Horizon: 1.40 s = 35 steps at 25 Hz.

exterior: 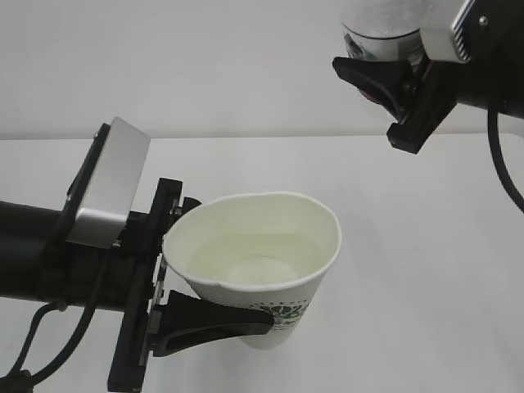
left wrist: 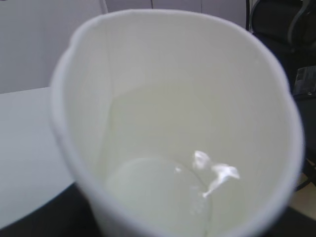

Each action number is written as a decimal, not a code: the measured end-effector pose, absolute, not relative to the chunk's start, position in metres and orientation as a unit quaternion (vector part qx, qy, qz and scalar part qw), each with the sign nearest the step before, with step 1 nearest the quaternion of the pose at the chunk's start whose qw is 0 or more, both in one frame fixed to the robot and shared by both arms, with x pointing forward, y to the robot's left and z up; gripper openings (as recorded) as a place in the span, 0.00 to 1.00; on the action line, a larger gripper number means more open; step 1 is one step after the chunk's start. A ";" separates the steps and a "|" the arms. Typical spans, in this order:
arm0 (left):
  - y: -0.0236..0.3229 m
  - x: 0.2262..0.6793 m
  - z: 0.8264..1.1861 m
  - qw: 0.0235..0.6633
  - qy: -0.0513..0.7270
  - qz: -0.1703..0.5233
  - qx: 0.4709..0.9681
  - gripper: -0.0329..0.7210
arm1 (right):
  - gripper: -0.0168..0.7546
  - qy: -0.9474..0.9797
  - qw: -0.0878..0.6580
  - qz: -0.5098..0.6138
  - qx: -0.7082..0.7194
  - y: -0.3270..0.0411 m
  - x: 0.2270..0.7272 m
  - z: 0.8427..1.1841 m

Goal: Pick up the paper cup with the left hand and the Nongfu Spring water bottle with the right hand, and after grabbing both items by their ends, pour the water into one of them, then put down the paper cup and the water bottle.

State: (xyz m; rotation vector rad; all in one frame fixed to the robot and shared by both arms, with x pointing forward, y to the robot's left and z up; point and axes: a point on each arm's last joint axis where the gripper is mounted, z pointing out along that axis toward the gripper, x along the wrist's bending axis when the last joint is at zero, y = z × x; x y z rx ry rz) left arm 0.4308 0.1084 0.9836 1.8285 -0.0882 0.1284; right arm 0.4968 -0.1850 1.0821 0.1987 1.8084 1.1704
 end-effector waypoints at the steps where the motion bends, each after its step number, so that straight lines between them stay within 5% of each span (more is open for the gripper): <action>1: 0.108 0.431 0.984 0.608 -0.038 0.056 0.791 0.63 | 0.63 0.738 0.468 0.478 0.086 -0.185 0.497 1.081; 35: 0.109 0.433 0.981 0.596 -0.031 0.064 0.800 0.63 | 0.63 0.674 0.420 0.490 0.359 -0.205 0.523 1.003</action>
